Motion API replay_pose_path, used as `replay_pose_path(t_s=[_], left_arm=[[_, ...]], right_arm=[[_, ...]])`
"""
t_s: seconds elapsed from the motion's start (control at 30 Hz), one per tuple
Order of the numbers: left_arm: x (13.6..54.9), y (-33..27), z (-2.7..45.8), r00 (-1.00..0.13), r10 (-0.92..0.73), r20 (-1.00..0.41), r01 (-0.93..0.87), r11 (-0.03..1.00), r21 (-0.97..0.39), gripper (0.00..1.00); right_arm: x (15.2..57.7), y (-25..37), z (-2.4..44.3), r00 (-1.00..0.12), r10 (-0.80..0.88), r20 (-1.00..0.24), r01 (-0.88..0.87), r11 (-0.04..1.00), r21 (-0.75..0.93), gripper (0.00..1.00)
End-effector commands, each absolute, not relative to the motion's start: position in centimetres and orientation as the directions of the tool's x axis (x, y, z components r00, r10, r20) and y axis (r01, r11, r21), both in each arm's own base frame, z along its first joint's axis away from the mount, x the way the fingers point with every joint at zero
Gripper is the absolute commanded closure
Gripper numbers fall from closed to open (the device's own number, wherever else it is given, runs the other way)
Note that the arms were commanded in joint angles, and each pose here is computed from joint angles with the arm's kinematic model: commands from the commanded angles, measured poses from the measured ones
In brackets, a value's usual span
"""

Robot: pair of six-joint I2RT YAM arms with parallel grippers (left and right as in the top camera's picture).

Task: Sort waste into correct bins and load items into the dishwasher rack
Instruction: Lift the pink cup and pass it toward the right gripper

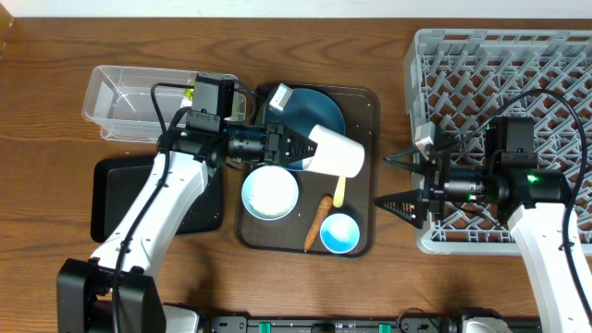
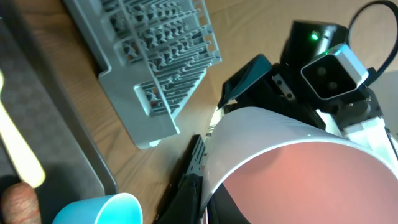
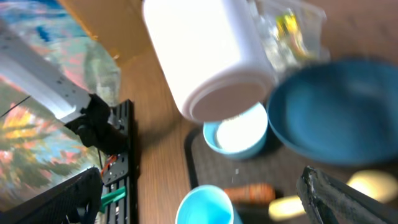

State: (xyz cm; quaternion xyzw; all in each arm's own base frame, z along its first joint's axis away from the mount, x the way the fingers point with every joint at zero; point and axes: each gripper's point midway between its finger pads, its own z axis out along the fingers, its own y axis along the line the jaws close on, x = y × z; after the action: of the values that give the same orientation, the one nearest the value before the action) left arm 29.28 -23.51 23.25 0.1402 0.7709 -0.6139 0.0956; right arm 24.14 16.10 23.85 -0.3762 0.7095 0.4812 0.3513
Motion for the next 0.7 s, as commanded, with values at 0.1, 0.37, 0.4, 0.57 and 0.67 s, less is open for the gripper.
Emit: replay_pose_path(t_s=[0.1,0.37,0.4,0.57,0.67], left_arm=[[28.1,-24.2,24.2,-0.933,0.143,-0.330,0.348,0.131,-0.928,0.94],[28.5,-25.8,25.6,-0.933,0.146,-0.329,0.345,0.101,-0.933,0.94],[28.6,-25.9,25.7,-0.934,0.141,-0.329,0.344,0.104,-0.933,0.94],[29.7,-26.6,24.9,-0.956,0.086,-0.281,0.293,0.186,-0.938,0.94],[29.4,-27.0,24.8,-0.955,0.096,-0.279,0.293,0.187,-0.938,0.94]], right_arm=[[24.0,16.7,26.4,-0.292,-0.137,-0.947,-0.952,0.138,0.274,0.01],[24.7,16.7,26.8,-0.219,-0.138,-0.966,-0.970,0.139,0.200,0.01],[24.8,16.7,26.9,-0.210,-0.138,-0.968,-0.972,0.139,0.191,0.01],[25.4,16.7,27.3,-0.177,-0.134,-0.975,-0.977,0.144,0.157,0.01],[25.9,16.7,27.4,-0.167,-0.137,-0.976,-0.977,0.156,0.145,0.01]])
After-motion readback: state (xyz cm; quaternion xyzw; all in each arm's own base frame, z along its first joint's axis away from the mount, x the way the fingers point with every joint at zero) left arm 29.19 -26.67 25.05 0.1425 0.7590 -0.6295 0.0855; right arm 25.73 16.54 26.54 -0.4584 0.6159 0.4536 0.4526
